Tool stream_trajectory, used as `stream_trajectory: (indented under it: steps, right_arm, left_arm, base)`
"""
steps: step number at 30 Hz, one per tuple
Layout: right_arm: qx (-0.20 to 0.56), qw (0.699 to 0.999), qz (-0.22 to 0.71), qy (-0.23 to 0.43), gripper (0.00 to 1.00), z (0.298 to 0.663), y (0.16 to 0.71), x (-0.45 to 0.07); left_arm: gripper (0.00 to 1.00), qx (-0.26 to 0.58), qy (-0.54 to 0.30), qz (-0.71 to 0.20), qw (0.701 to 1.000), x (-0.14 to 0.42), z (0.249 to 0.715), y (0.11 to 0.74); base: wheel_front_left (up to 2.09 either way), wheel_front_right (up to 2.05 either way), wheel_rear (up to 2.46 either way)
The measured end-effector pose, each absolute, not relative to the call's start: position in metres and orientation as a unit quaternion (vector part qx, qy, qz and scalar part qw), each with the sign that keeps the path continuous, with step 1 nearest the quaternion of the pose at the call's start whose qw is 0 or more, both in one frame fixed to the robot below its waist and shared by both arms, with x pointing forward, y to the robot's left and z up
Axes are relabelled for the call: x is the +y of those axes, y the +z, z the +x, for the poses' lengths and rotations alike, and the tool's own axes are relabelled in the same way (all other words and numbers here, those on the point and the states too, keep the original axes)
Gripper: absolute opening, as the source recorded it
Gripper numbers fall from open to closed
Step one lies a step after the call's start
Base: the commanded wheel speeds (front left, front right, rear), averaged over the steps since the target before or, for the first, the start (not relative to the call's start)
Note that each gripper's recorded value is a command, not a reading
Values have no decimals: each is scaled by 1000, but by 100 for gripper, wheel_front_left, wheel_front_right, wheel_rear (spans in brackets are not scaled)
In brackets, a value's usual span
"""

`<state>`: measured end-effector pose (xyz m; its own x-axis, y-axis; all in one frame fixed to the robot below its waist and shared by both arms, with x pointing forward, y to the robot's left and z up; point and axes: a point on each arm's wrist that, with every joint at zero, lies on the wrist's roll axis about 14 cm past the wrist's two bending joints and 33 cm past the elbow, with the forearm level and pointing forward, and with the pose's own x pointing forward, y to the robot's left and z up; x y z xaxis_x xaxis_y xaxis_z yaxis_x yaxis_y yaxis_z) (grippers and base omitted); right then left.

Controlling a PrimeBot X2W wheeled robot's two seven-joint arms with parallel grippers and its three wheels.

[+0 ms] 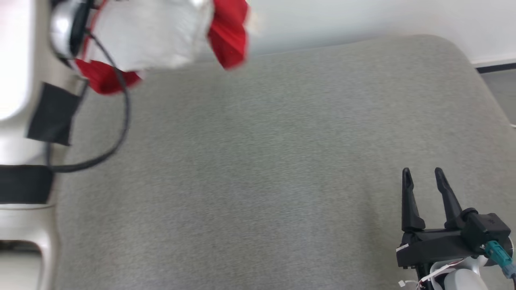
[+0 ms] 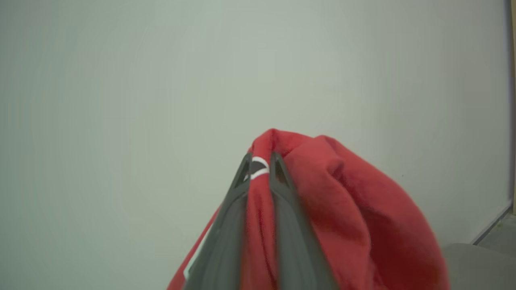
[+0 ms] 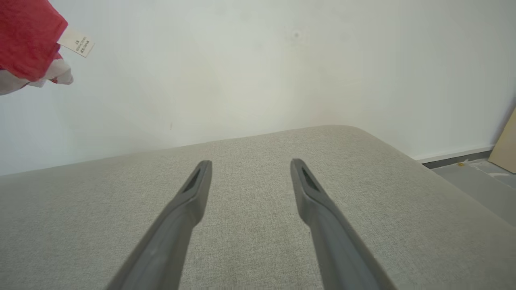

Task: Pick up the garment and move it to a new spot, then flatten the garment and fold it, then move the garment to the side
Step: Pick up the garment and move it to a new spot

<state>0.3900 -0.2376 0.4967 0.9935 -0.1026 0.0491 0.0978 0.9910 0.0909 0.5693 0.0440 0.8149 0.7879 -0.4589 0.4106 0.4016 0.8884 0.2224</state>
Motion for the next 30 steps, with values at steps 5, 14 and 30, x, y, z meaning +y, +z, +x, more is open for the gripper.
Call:
stream_trajectory:
  steps: [5,14,30]
  right_arm:
    - [-27,995,51,-77,100,374,497,-253]
    - [-27,991,46,-122,100,353,497,-280]
    - [-15,994,44,-103,100,364,489,-267]
  left_arm:
    - [0,-229,-313,43,921,-32,549,808]
    - [0,-140,-403,-21,904,-105,529,716]
    - [100,85,-358,-61,928,-72,482,491]
  base:
    - [0,0,0]
    - [0,0,0]
    - [0,0,0]
